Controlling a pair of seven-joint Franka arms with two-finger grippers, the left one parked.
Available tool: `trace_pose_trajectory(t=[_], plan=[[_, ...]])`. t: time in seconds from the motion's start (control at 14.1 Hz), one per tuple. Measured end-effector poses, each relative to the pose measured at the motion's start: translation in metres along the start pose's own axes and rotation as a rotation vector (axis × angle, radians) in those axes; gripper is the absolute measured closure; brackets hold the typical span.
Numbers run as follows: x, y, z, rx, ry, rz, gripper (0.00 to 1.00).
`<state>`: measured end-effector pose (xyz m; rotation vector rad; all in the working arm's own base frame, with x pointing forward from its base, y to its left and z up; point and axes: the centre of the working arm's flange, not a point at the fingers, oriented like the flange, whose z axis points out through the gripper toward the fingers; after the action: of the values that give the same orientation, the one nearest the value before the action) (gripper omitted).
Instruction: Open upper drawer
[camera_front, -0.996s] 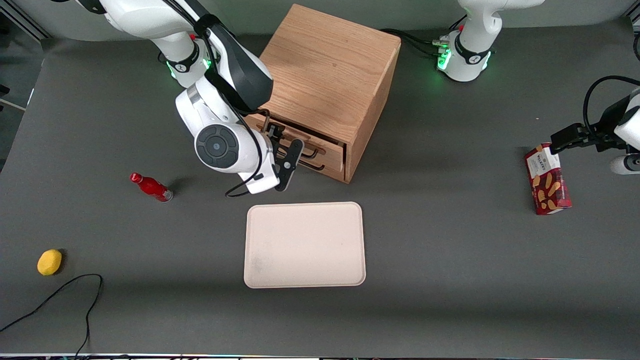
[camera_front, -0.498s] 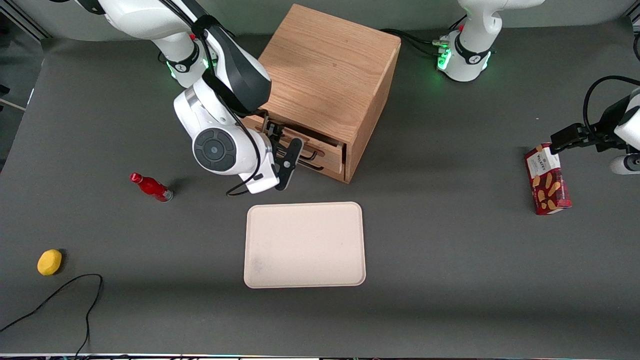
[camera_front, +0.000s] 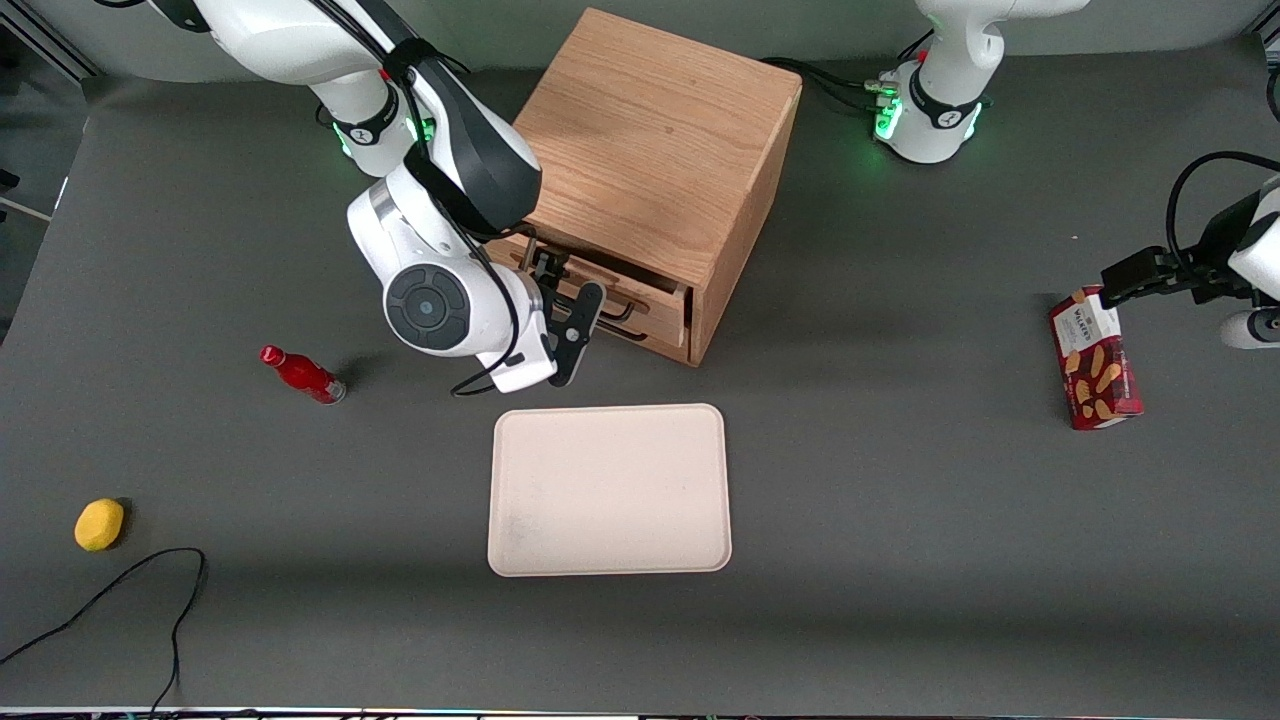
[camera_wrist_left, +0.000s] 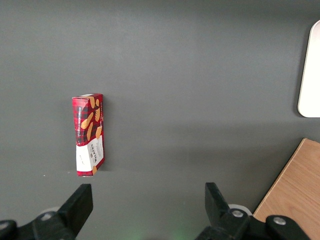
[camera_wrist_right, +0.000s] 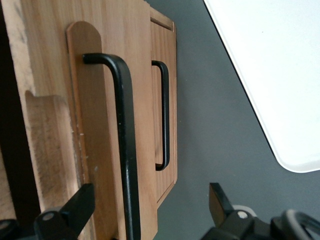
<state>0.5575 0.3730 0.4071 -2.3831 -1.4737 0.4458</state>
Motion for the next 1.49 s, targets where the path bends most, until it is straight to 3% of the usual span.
trace_pose_trajectory(t=[0.71,1.07,1.49], plan=[[0.009,0.018,0.002,-0.028,0.044,0.012,0.0],[0.013,0.025,0.014,-0.022,0.038,0.018,0.0],[0.008,0.041,0.01,-0.035,0.066,0.038,0.0]])
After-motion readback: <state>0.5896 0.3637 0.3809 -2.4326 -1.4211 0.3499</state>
